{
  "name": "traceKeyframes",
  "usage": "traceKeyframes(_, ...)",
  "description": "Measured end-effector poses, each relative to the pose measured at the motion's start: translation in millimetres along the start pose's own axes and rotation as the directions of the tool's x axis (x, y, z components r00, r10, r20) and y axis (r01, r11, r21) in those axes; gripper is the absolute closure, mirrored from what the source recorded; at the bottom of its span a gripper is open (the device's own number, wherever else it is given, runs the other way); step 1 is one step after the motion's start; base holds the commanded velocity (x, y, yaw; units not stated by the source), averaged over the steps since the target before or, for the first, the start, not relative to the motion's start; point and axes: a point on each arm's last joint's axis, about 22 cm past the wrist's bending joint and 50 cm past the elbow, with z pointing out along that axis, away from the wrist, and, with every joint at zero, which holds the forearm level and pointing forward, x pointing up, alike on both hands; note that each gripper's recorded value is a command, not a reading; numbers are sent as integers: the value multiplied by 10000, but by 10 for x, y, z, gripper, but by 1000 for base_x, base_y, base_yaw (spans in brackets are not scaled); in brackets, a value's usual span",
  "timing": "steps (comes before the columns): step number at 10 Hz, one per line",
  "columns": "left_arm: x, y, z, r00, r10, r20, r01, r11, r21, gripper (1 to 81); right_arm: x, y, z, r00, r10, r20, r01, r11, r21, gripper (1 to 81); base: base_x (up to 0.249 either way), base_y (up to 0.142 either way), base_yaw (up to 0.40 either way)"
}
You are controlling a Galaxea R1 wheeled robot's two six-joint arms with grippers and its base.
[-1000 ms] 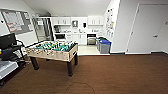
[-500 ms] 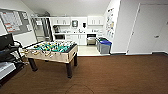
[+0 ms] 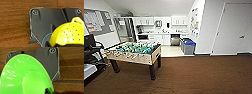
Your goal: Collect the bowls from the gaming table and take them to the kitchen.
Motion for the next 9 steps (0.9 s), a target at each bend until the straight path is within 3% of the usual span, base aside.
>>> traceKeyframes(7,2,31,9,10000,-7,10,7,10000,-38,811,35,4,2,10000,-3,-34,3,10000,-4,811,142,0,0)
traceKeyframes(9,-29,-25,-9,10000,1,21,-1,10000,43,811,-24,-74,19,10000,12,21,-13,10000,88,811,142,0,0)
